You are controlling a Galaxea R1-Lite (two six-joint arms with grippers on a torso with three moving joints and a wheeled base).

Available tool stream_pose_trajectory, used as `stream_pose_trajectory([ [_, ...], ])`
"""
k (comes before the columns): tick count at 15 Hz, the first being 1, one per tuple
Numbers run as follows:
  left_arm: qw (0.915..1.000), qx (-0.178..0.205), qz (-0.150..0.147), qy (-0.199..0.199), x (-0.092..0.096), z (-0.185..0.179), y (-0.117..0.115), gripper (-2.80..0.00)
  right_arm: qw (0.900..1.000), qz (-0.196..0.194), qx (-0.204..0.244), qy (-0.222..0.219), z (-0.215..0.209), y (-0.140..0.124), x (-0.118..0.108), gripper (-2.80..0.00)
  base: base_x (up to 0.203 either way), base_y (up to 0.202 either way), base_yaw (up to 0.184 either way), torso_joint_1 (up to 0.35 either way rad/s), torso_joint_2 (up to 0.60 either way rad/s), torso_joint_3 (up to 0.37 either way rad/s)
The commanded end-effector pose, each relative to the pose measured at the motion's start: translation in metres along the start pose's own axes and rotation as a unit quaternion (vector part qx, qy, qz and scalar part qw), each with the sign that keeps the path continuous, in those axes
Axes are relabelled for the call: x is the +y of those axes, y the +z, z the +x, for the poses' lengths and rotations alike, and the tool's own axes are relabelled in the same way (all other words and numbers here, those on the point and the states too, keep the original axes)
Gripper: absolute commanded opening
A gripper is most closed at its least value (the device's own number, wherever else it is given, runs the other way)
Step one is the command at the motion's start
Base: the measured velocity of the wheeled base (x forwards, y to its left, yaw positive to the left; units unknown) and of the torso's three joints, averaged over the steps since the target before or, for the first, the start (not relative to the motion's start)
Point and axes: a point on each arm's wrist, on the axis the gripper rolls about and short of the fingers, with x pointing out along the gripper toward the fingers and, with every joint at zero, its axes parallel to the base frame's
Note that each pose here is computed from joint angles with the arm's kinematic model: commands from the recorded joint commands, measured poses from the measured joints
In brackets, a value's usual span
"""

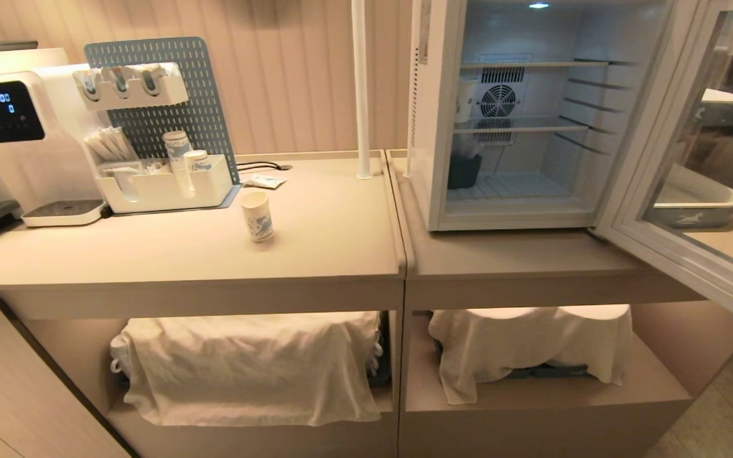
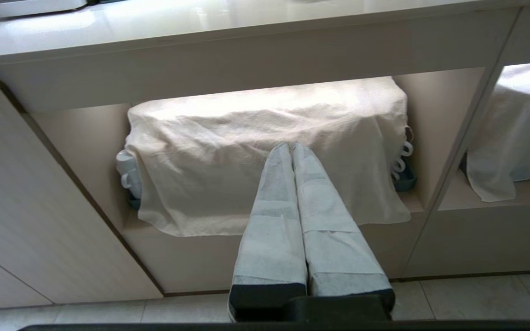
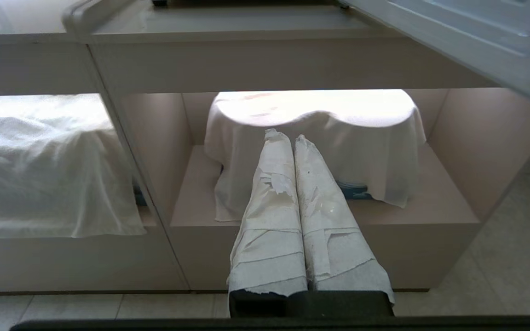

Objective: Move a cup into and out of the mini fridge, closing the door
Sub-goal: Close the freezer door

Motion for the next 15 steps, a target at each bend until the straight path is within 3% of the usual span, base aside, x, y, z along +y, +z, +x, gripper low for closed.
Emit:
stream_pose_trajectory([
  [1,1.0000,0.001,0.000,0.000,0.0000,0.0001,0.0000,-2.80,1.000,0.000,0.000,0.000,0.0000,-0.0001,0.0000,-2.80,0.000,-0.194,-0.001,-0.001,0.01,0.002],
  [15,1.0000,0.000,0.000,-0.001,0.0000,0.0000,0.0000,-2.80,1.000,-0.003,0.001,0.001,0.0000,-0.0002,0.0001,-2.80,0.000,-0.195,-0.001,0.002,0.00,0.002],
])
